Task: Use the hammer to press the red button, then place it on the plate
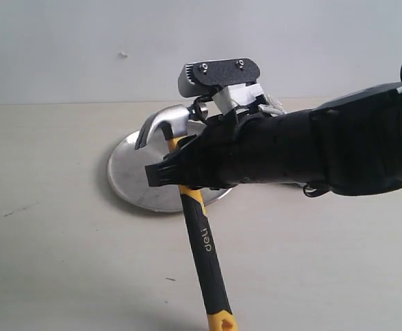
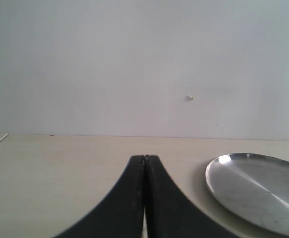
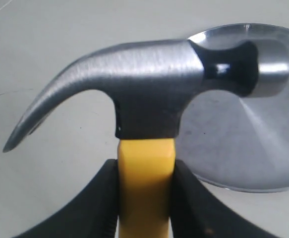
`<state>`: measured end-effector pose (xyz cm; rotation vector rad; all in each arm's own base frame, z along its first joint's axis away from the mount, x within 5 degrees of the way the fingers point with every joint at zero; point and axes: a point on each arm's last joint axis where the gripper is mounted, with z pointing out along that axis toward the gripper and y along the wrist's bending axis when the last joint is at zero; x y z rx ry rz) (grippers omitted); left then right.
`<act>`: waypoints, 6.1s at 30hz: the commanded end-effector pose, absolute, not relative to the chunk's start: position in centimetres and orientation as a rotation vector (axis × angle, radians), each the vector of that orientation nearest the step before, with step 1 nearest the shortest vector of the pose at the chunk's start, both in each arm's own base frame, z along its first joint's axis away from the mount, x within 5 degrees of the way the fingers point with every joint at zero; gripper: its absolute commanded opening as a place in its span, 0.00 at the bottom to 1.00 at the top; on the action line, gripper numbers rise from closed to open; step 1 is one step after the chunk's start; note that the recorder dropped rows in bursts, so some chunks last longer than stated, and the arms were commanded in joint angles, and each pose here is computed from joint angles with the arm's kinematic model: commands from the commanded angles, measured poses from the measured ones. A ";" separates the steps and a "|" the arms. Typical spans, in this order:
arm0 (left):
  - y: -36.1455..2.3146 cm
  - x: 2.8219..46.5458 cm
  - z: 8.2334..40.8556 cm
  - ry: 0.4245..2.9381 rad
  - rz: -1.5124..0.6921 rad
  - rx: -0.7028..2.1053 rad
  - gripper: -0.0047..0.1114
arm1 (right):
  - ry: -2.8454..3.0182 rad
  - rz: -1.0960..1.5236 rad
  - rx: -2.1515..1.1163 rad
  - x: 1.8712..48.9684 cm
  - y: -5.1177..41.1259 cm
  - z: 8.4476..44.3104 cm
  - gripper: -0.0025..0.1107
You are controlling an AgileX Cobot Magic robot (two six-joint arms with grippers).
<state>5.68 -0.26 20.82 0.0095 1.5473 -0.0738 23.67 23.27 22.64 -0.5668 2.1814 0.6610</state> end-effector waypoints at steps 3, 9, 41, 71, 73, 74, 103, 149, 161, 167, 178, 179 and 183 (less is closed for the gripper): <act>-0.3 5.6 20.8 1.541 -0.074 0.008 0.04 | 2.181 0.775 -0.555 23.3 23.7 23.2 0.02; -0.3 5.6 20.8 1.541 -0.074 0.008 0.04 | 2.183 0.817 -0.552 23.1 23.9 23.3 0.02; -0.3 5.6 20.8 1.541 -0.074 0.008 0.04 | 1.577 1.345 0.141 22.0 22.8 24.1 0.02; -0.5 5.5 22.2 1.384 -0.156 -0.018 0.04 | 1.601 1.507 0.293 22.2 23.2 19.3 0.02; -0.6 5.3 22.9 1.314 -0.168 -0.007 0.04 | 1.601 1.507 0.293 22.2 23.2 19.3 0.02; -0.6 5.3 23.1 1.289 -0.172 -0.003 0.04 | 1.601 1.507 0.293 22.2 23.2 19.3 0.02; -0.3 14.7 29.2 1.967 -0.061 -0.116 0.04 | 1.617 1.520 0.292 22.2 23.3 19.0 0.02; -16.6 23.6 23.1 2.389 -0.397 1.330 0.57 | 1.653 1.446 0.334 22.5 23.0 18.5 0.02; -17.1 23.9 22.5 2.400 -0.414 1.311 0.56 | 1.665 1.435 0.371 22.7 22.9 18.4 0.02; -17.9 24.0 21.6 2.393 -0.407 1.332 0.56 | 1.663 1.433 0.379 22.7 22.8 18.4 0.02; -17.6 24.0 21.4 2.417 -0.368 1.338 0.56 | 1.666 1.436 0.369 22.7 22.9 18.4 0.02; -17.6 24.0 21.4 2.416 -0.365 1.339 0.56 | 1.666 1.436 0.369 22.7 22.9 18.4 0.02; -17.6 24.0 21.4 2.415 -0.361 1.342 0.48 | 1.663 1.433 0.378 22.7 22.8 18.4 0.02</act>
